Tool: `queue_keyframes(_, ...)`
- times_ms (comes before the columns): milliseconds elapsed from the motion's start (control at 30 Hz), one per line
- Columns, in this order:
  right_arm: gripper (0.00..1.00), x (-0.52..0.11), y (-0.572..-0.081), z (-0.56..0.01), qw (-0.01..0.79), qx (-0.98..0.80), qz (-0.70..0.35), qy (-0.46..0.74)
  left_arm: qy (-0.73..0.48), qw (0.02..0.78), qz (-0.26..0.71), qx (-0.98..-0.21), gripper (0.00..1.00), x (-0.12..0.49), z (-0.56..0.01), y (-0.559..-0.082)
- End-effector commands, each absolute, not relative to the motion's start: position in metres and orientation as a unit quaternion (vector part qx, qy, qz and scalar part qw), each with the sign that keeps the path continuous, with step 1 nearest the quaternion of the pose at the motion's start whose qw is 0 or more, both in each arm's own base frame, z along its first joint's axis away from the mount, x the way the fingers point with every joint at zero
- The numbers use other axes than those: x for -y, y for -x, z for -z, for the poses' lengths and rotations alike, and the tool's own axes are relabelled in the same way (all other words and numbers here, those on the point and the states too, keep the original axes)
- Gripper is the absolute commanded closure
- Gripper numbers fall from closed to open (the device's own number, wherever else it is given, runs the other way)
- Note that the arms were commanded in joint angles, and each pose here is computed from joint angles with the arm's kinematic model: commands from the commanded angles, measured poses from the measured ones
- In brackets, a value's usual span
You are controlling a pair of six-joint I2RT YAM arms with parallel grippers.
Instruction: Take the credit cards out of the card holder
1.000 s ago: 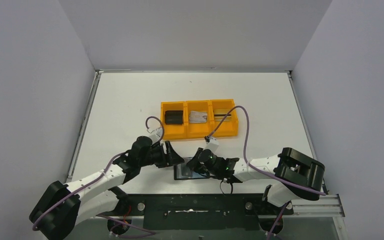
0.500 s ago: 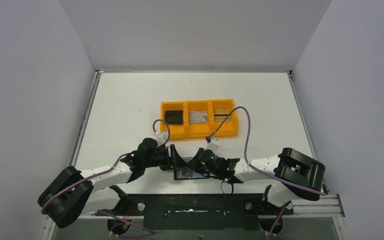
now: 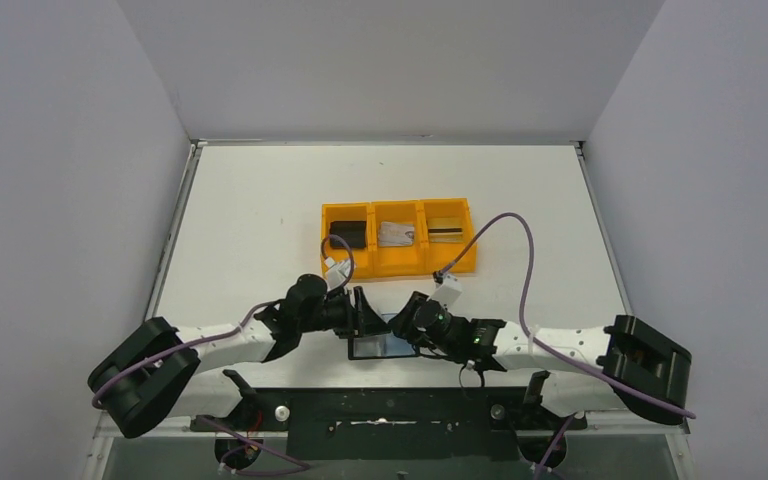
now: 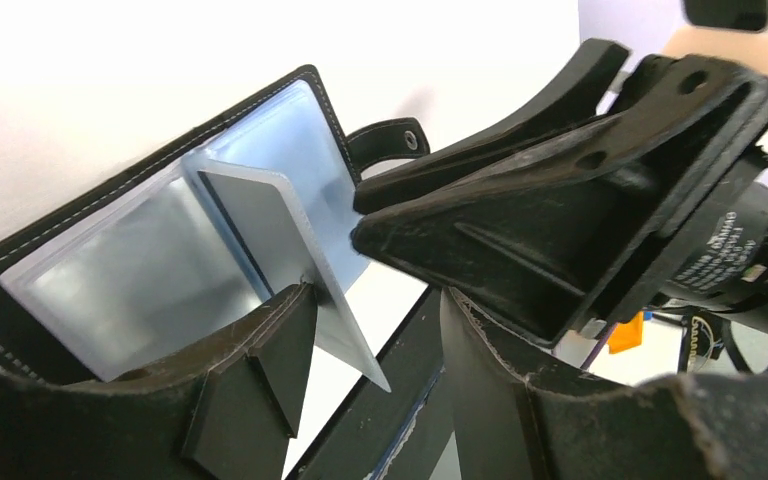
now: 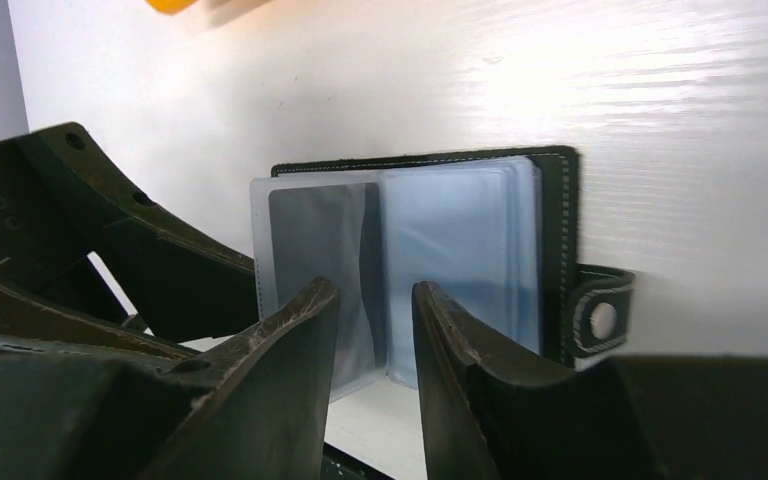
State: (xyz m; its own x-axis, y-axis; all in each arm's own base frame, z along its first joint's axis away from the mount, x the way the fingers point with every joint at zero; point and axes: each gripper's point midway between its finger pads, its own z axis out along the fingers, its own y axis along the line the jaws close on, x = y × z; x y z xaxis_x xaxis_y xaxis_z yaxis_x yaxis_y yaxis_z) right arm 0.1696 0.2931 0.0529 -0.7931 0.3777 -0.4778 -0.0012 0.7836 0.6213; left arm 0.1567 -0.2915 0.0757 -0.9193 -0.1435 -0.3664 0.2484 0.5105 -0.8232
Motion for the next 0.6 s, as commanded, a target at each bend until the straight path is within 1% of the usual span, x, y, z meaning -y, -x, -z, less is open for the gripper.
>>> queue_keyframes(0, 0.65, -0.268, -0.182, -0.076, 0.357, -0.879, -0.276, -0.152, -0.062, 0.219, 0.526, -0.819, 0.52, 0.316, -0.101, -0.164)
queue_keyframes(167, 0.65, -0.238, -0.179, -0.091, 0.393, -0.864, -0.253, -0.187, -0.077, 0.198, 0.523, -0.825, 0.52, 0.333, -0.091, -0.159)
queue_keyframes(300, 0.65, -0.234, -0.177, -0.103, 0.407, -0.852, -0.275, -0.182, -0.079, 0.193, 0.516, -0.831, 0.52, 0.336, -0.084, -0.158)
queue_keyframes(367, 0.65, -0.238, -0.176, -0.108, 0.409, -0.848, -0.29, -0.17, -0.073, 0.206, 0.502, -0.837, 0.48, 0.331, -0.085, -0.163)
queue_keyframes(567, 0.65, -0.26, -0.175, -0.115, 0.406, -0.852, -0.304, -0.128, -0.047, 0.269, 0.431, -0.86, 0.45, 0.301, -0.097, -0.182)
